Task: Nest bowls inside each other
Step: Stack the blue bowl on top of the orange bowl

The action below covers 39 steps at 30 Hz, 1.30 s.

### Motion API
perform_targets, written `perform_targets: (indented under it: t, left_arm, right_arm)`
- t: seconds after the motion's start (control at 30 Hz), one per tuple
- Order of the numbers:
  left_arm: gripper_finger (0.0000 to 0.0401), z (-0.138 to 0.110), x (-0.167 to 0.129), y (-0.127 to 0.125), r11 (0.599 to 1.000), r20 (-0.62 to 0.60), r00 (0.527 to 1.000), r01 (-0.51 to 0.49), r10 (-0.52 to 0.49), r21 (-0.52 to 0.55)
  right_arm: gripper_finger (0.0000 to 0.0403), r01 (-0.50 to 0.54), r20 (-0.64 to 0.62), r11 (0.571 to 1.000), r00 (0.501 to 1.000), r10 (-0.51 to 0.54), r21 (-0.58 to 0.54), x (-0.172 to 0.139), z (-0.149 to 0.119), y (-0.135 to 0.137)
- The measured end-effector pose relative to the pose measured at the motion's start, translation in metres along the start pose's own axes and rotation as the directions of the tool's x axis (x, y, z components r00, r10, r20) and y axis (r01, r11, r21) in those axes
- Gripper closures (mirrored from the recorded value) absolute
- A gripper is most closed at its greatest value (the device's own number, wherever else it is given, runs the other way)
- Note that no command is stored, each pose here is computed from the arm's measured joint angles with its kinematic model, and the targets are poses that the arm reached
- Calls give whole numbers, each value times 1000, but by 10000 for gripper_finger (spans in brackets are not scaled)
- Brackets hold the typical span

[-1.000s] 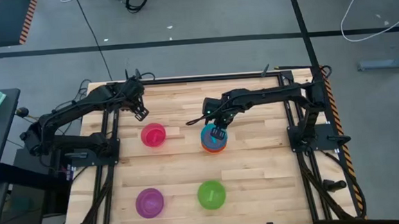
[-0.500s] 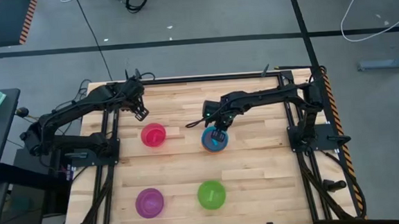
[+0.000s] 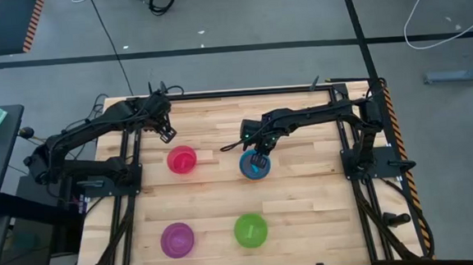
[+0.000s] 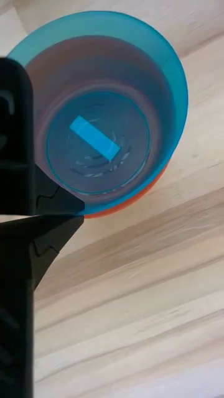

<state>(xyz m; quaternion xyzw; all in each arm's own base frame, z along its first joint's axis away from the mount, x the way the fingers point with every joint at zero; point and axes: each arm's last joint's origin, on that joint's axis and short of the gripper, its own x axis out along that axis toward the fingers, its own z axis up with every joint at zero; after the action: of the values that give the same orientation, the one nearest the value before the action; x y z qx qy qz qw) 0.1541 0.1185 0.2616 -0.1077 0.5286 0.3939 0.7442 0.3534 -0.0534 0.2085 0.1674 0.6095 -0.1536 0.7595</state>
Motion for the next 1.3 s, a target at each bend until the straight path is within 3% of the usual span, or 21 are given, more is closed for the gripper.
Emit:
perform_targets:
  t: [0.87, 1.3]
  left_arm:
    - [374, 0, 0, 0, 1000, -1, 1000, 0, 0, -10]
    - [387, 0, 0, 0, 1000, -1, 1000, 0, 0, -17]
  right_arm:
    - [401, -66, -5, 997, 998, 66, -49, 19, 7, 4]
    - [349, -56, 11, 998, 998, 56, -19, 9, 5, 4]
